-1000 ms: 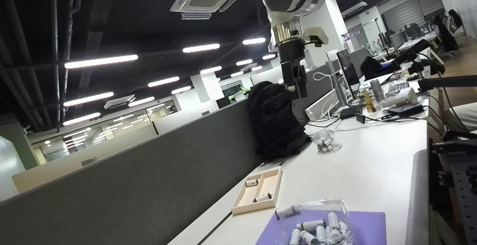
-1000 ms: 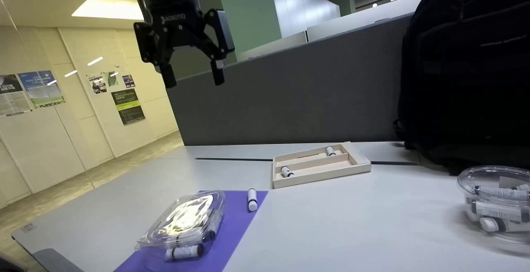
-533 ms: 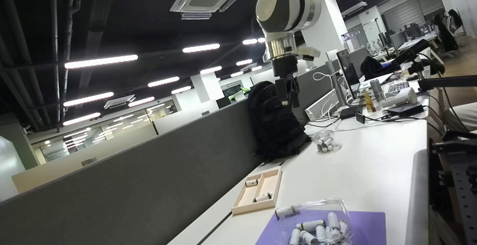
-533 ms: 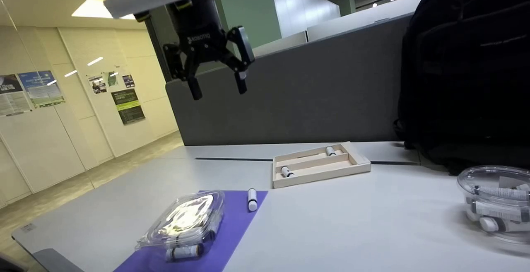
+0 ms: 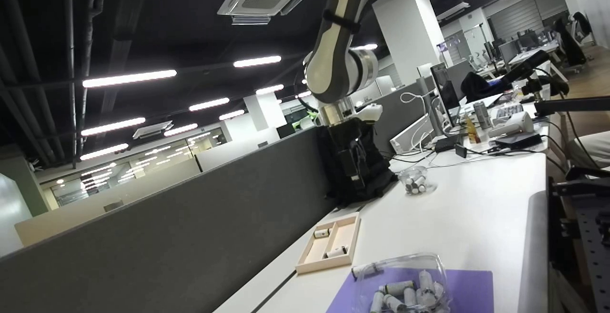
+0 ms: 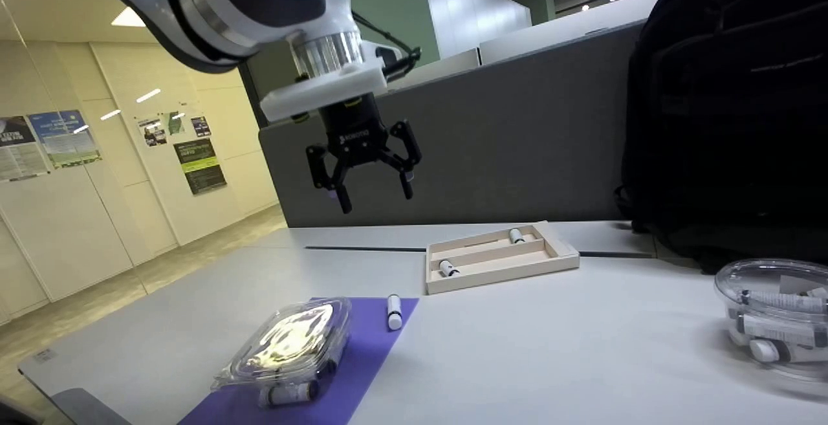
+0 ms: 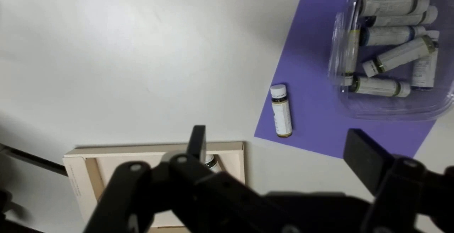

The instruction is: Put the thing on the blue mat on the tray

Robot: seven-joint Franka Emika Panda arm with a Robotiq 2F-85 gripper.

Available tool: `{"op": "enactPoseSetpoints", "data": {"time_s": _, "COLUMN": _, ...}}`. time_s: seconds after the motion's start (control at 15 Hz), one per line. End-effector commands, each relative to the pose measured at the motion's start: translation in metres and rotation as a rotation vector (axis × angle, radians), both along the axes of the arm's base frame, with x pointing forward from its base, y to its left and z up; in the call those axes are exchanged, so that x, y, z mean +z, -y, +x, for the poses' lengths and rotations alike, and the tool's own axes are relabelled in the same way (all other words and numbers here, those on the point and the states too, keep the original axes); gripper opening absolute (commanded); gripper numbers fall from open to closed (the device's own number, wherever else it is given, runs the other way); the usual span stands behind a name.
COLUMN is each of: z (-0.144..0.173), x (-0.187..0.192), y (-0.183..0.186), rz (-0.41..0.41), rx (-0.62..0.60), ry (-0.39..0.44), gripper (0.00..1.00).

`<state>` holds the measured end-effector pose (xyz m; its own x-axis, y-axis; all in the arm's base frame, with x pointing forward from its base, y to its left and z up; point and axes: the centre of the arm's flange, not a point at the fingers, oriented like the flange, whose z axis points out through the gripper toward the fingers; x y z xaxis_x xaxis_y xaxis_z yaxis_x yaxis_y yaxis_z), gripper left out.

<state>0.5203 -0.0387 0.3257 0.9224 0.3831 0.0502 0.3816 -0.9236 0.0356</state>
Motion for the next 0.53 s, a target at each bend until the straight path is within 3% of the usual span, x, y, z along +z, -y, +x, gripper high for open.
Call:
{"op": "enactPoseSetpoints", "data": {"time_s": 0.0, "z": 0.042, "x": -0.032, "y": -0.011, "rz": -0.042, "rx": 0.052, "ry": 0.024, "gripper": 1.0}}
{"op": "enactPoseSetpoints", "data": {"time_s": 0.27, "z": 0.051, "x": -0.071, "y": -0.028, "rz": -0.008, "rx": 0.077, "ry": 0.08, "gripper": 1.0}}
{"op": "enactPoseSetpoints", "data": {"time_s": 0.47, "z": 0.042, "x": -0.1, "y": -0.037, "rz": 0.017, "rx": 0.081, "ry": 0.068, "gripper": 1.0}}
